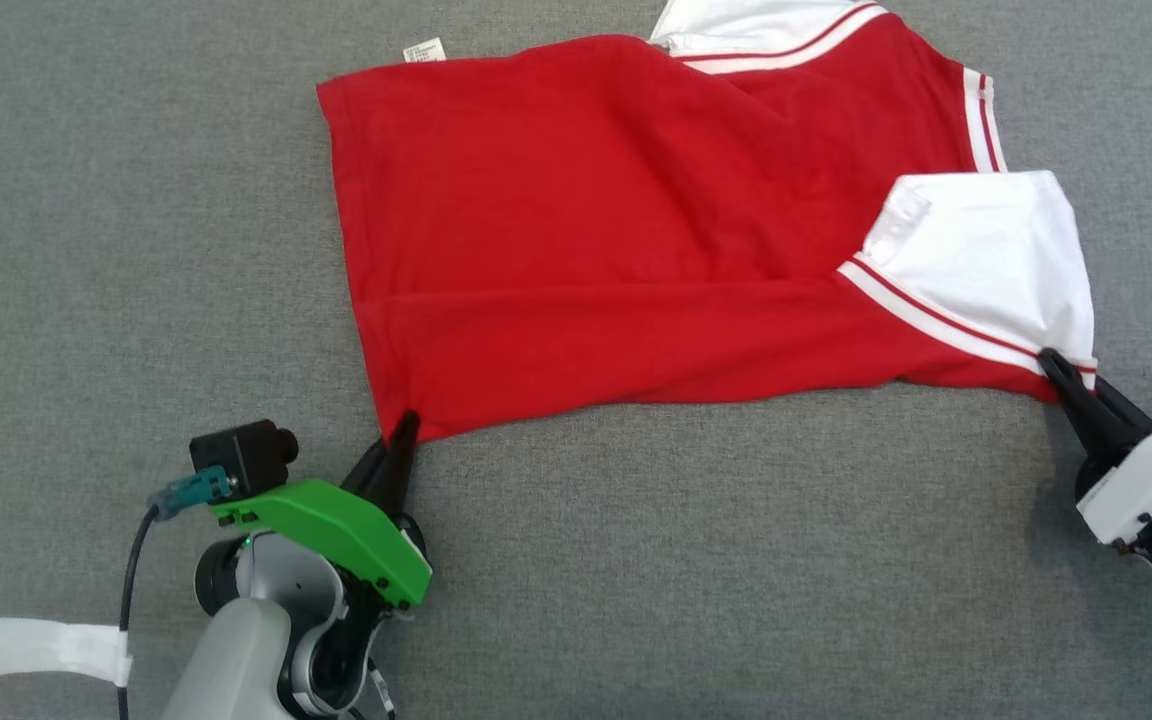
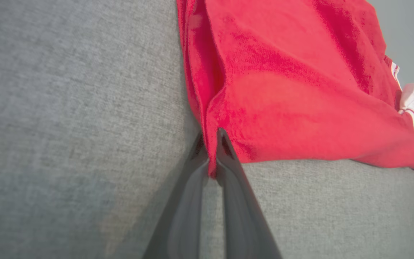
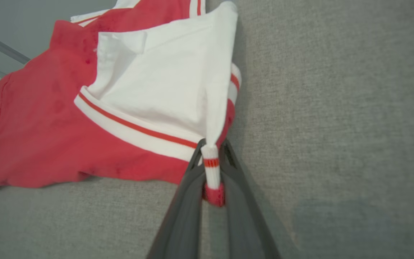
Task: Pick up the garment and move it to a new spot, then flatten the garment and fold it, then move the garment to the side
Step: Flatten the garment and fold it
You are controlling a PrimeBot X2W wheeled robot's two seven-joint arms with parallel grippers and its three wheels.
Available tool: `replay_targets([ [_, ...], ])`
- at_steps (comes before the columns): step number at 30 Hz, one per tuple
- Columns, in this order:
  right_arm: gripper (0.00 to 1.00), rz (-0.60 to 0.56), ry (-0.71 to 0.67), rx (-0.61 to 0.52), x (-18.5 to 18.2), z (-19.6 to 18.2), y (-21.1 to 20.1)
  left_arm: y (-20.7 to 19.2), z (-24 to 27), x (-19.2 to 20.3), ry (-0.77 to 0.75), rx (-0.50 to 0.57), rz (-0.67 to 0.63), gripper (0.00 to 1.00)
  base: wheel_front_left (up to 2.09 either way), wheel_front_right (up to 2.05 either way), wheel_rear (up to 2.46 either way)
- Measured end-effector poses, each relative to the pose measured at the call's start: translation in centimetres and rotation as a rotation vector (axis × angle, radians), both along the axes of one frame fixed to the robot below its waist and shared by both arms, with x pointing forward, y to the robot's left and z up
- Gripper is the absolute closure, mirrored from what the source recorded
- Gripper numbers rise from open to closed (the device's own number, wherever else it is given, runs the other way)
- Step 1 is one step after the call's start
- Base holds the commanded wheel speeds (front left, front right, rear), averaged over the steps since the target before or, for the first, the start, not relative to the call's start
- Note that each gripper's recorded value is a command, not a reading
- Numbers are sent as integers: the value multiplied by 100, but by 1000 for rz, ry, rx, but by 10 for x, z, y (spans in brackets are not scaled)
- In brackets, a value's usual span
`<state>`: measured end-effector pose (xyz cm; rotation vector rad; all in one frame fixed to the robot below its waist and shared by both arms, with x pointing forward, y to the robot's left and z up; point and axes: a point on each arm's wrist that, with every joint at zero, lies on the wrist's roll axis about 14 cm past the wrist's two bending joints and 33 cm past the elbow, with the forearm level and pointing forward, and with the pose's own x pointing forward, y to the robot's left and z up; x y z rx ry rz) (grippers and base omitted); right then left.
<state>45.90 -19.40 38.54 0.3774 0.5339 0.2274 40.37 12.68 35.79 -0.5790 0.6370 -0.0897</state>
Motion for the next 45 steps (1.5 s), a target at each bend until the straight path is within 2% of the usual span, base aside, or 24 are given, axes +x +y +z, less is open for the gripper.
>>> replay_targets([
  [8, 100, -36, 39, 25, -33, 8, -23, 6, 14, -43, 21, -30, -10, 100, 0, 0, 0],
  [12, 100, -12, 81, 19, -57, 18, -32, 9, 36, -65, 22, -79, -16, 100, 0, 0, 0],
  [17, 100, 7, 146, 24, -73, 13, -31, 8, 33, -88, 100, -97, -25, 100, 0, 0, 0],
  [18, 65, -5, 147, 20, -72, 11, -34, 8, 31, -88, 110, -102, -11, 100, 0, 0, 0],
  [19, 14, -7, 157, 8, -73, 8, -36, 7, 27, -89, 123, -104, -4, 79, 0, 0, 0],
  [20, 0, -1, 168, -3, -73, 5, -36, 6, 24, -89, 136, -107, 0, 0, 0, 0, 0],
  [22, 0, 9, 169, -22, -68, 4, -36, 5, 15, -91, 168, -98, -3, 0, 0, 0, 0],
  [25, 0, 13, 94, -63, -40, 22, -42, 8, 11, -85, 174, -51, -22, 0, 0, 0, 0],
  [30, 0, 53, -96, -150, 27, 71, -42, 38, 16, -50, 106, 127, -35, 0, 0, 0, 0],
  [32, 0, 94, -123, -147, 51, 79, -26, 47, 25, -21, 41, 194, -37, 0, 0, 0, 0],
  [37, 0, 194, -113, -192, 108, 72, 20, 46, 25, 28, 10, 235, -58, 0, 0, 0, 0],
  [41, 0, 257, -126, -213, 148, 68, 63, 48, 16, 53, 28, 259, -65, 0, 0, 0, 0],
  [45, 0, 283, -119, -262, 181, 58, 86, 49, 8, 71, 43, 284, -80, 0, 0, 0, 0],
])
